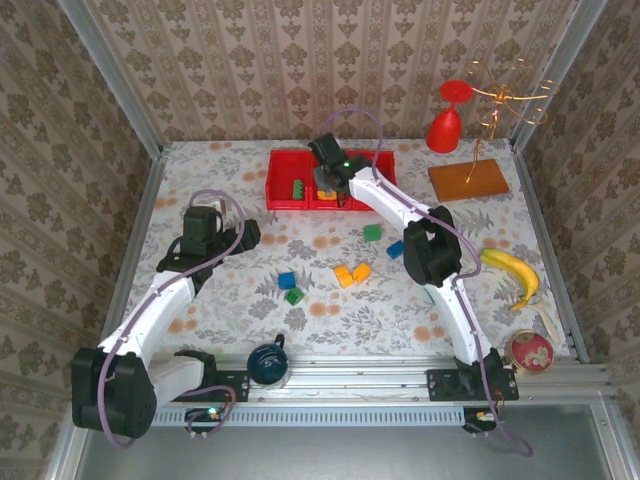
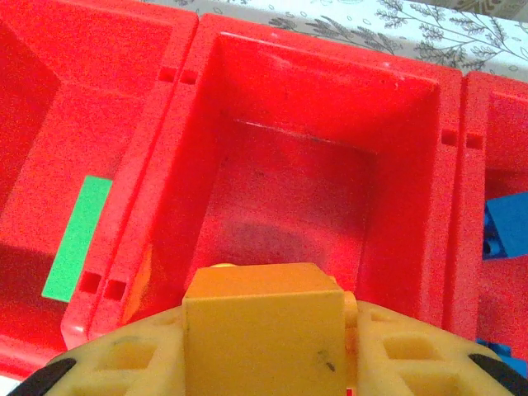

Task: Sort the legos into containers by color
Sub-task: Place the lego in the container.

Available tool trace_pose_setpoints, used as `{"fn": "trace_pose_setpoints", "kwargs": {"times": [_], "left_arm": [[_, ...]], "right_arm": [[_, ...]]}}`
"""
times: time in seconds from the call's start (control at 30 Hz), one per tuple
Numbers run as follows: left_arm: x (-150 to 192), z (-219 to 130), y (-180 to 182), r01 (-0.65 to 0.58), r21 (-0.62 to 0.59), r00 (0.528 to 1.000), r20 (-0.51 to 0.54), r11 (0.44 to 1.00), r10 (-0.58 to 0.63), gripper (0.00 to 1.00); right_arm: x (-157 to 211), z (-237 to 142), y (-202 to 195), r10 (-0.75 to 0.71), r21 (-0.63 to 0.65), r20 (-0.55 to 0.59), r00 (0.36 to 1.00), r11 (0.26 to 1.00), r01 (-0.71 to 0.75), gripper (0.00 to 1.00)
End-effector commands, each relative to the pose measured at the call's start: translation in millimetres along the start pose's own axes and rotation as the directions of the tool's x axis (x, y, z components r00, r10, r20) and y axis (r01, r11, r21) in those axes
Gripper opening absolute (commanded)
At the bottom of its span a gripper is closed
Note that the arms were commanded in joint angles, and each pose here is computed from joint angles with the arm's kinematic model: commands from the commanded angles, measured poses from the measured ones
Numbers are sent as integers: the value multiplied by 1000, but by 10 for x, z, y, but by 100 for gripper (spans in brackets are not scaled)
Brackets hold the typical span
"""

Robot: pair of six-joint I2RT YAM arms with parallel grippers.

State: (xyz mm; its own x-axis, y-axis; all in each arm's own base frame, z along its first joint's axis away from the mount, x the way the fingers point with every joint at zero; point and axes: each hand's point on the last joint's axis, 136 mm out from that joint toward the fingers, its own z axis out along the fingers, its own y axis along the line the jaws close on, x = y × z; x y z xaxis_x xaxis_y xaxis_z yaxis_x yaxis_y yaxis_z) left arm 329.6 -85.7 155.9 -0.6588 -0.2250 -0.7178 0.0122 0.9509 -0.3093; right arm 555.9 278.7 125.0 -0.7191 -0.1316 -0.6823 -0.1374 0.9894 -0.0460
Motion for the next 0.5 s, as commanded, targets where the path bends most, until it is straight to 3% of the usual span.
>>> {"fn": "trace_pose_setpoints", "kwargs": {"times": [0.0, 0.23, 0.47], "left_arm": [[22, -47, -4, 1, 13, 1000, -3, 1000, -1, 100], [190, -80, -97, -12, 29, 998, -53, 1000, 14, 100], [564, -146, -337, -36, 60, 989, -143, 998, 44, 100]], "right_arm": [[-24, 56, -81, -25, 39, -4, 1000, 999, 25, 39], [-80, 130, -151, -20, 48, 3, 1000, 999, 20, 44], [-152, 168, -170, -20, 46, 14, 1000, 999, 19, 59]]}}
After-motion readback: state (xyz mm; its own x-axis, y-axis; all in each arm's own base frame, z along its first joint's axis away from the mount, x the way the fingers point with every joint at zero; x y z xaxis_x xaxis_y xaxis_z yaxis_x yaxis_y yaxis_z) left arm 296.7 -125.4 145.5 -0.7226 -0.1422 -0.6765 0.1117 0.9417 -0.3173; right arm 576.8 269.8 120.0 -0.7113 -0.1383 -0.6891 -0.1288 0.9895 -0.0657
